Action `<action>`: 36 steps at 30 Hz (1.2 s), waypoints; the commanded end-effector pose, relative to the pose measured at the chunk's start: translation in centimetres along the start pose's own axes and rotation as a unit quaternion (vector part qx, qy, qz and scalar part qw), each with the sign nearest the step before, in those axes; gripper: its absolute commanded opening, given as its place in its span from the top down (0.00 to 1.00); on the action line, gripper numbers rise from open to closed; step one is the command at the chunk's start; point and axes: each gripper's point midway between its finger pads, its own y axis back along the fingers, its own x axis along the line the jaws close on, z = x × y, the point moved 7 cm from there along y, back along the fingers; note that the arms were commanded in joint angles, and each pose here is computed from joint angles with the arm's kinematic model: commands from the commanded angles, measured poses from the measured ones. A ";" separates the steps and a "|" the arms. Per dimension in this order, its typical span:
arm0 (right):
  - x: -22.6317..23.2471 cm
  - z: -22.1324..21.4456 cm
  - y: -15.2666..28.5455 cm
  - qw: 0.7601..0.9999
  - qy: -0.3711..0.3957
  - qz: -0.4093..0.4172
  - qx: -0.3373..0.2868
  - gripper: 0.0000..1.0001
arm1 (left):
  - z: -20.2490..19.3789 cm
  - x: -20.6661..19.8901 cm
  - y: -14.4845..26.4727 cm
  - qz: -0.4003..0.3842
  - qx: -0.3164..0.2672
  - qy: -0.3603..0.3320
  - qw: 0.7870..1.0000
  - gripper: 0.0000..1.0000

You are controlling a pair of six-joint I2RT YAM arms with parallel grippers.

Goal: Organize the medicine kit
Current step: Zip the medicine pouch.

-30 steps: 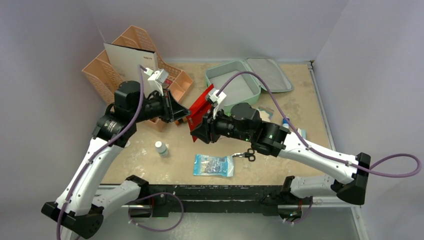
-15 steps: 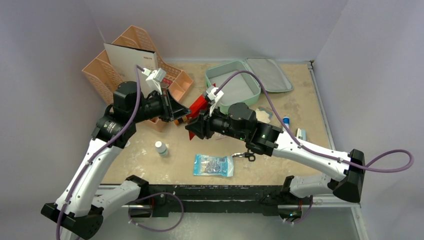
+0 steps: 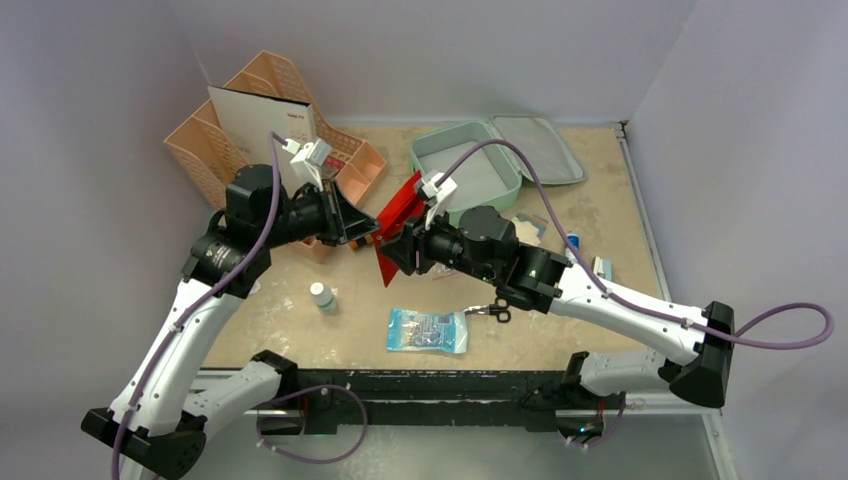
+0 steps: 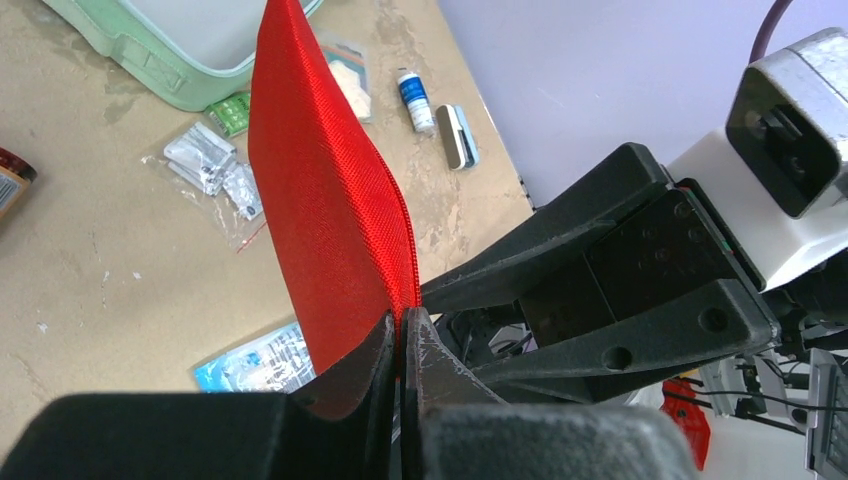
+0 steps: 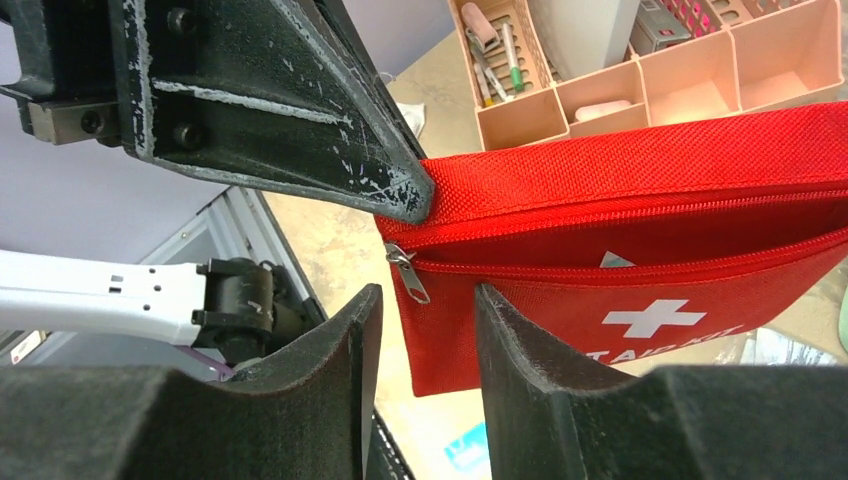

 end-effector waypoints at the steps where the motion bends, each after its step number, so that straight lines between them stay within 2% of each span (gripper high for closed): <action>1: 0.9 1.5 0.4 1.000 -0.008 0.017 -0.020 0.58 | 0.7 -1.2 0.5 -0.022 -0.024 -0.005 0.999 1.00; 7: 1.5 1.2 -0.2 0.998 -0.023 0.050 -0.028 0.63 | 0.6 -1.6 0.5 -0.039 -0.023 0.010 0.999 1.00; 15: 1.4 0.8 -0.7 0.998 -0.026 0.050 -0.030 0.76 | 0.5 -1.8 1.0 -0.043 -0.024 0.008 0.999 1.00; 18: 1.4 0.8 -0.7 0.998 -0.025 0.050 -0.029 0.83 | 0.4 -1.9 1.0 -0.046 -0.022 0.008 0.999 1.00; 22: 1.3 0.9 -0.6 0.998 -0.015 0.048 -0.032 0.99 | 0.2 -1.7 0.9 -0.047 -0.013 0.002 0.999 1.00; 23: 1.3 0.9 -0.5 0.998 -0.012 0.048 -0.032 1.00 | 0.2 -1.7 0.9 -0.046 -0.010 -0.002 0.999 1.00; 31: -1.0 -0.5 1.0 1.000 0.013 0.028 -0.008 1.00 | -0.3 -1.3 2.1 -0.029 0.044 -0.100 0.994 1.00; 36: -2.9 -1.1 2.2 1.000 0.016 0.013 0.000 1.00 | -0.5 -1.6 2.5 -0.037 0.081 -0.125 0.988 1.00</action>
